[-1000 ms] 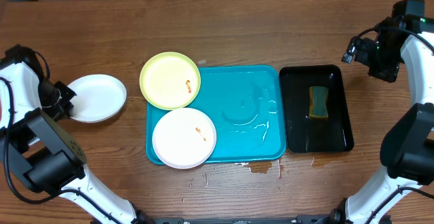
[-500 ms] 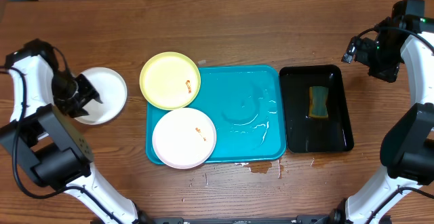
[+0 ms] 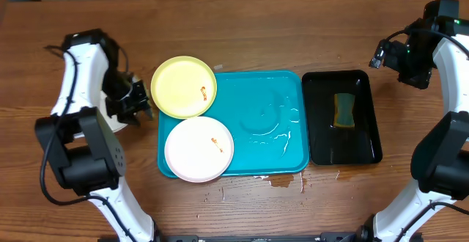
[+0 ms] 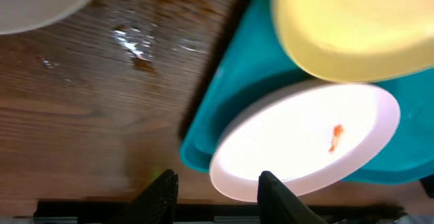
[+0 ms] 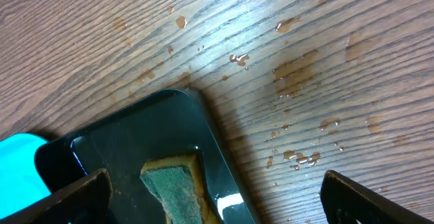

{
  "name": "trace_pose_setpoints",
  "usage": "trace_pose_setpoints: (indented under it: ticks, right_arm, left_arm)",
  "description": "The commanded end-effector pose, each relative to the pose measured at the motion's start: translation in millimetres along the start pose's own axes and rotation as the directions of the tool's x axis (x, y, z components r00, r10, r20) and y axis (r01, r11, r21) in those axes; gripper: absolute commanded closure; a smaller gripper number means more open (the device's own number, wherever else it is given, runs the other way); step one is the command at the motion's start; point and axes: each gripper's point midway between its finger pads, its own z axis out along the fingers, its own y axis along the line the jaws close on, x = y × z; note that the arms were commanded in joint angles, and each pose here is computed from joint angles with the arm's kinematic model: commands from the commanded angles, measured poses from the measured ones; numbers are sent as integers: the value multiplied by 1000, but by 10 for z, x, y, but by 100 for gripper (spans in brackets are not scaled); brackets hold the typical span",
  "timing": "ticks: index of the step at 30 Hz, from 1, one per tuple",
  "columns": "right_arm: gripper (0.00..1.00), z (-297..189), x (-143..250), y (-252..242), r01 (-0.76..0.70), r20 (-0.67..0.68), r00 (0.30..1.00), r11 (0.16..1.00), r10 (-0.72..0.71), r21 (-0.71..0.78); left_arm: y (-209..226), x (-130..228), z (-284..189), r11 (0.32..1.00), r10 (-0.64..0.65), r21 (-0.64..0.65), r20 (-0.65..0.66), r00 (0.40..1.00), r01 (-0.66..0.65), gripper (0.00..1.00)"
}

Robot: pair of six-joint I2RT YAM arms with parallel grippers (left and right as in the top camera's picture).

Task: Clean dirty plates on tray and stack at the side
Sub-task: 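Release the plate and move the left gripper to the lower white plate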

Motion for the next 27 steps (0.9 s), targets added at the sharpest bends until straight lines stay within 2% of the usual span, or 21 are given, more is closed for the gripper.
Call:
trace_pose_setpoints:
  ticks: [1, 7, 12, 16, 21, 27]
  right_arm:
    - [0, -143, -69, 31, 4, 46, 999, 1000, -4, -4]
    - [0, -143, -68, 32, 4, 46, 999, 1000, -4, -4]
    - [0, -143, -68, 31, 4, 46, 999, 1000, -4, -4]
    - [0, -143, -68, 32, 4, 46, 999, 1000, -4, -4]
    - [0, -143, -68, 32, 4, 46, 999, 1000, -4, -4]
    - [0, -143, -69, 32, 4, 46, 999, 1000, -4, -4]
  left_arm:
    - [-237, 293, -252, 995, 102, 5, 81, 991, -103, 59]
    - [-436, 738, -355, 988, 152, -7, 163, 975, -153, 52]
    - [-488, 1085, -131, 988, 155, -51, 174, 972, -149, 51]
    - [-405, 1206, 235, 989, 84, -137, 166, 983, -62, 53]
    - [-289, 1271, 610, 983, 43, -180, 132, 990, -19, 55]
    - [-114, 1240, 671, 971, 9, -237, 147, 989, 27, 55]
